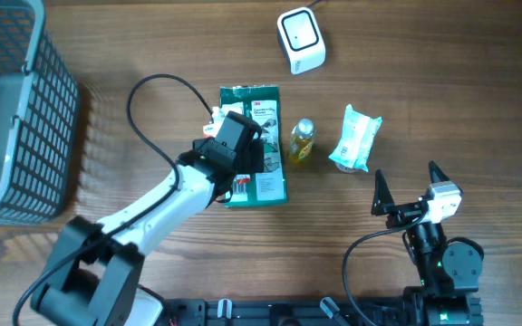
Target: Scan the item barcode
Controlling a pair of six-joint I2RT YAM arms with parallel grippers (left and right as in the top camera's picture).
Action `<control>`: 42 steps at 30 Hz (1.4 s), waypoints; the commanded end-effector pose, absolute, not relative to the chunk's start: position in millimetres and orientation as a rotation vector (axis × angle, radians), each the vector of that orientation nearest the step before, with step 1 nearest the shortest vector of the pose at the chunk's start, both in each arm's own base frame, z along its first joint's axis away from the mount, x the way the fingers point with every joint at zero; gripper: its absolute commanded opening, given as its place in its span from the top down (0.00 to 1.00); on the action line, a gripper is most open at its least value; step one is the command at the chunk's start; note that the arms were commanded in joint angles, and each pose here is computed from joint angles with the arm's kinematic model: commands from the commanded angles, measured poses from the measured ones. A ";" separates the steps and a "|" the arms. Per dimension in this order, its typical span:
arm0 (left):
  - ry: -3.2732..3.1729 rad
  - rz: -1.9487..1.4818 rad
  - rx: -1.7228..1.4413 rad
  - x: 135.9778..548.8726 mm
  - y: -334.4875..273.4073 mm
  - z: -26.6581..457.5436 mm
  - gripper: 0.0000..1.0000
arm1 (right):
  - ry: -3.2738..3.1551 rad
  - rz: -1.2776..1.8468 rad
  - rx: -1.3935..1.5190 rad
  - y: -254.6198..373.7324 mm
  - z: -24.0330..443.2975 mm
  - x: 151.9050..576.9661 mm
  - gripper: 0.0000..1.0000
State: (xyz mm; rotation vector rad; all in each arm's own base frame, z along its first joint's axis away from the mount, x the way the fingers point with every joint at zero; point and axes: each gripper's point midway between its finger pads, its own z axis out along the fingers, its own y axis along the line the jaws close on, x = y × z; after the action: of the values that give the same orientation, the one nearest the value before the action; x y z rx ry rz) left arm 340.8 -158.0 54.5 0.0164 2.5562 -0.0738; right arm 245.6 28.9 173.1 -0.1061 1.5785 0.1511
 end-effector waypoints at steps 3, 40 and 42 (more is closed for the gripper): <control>2.455 -0.353 0.093 344.1 -187.3 117.9 0.47 | 1.571 0.144 -0.102 27.5 174.7 245.5 0.00; 2.476 -0.907 0.073 355.8 -122.8 197.7 0.00 | 1.571 0.144 -0.102 27.5 174.7 245.5 0.00; 2.476 -0.907 0.073 355.8 -122.8 197.7 0.00 | 1.571 0.143 -0.102 27.5 174.7 245.5 0.00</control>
State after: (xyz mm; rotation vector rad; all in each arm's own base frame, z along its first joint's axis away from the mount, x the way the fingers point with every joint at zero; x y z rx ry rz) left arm 352.1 -125.4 185.0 0.0740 2.5110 -0.9183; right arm 245.6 28.9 173.1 -0.1061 1.5785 0.1511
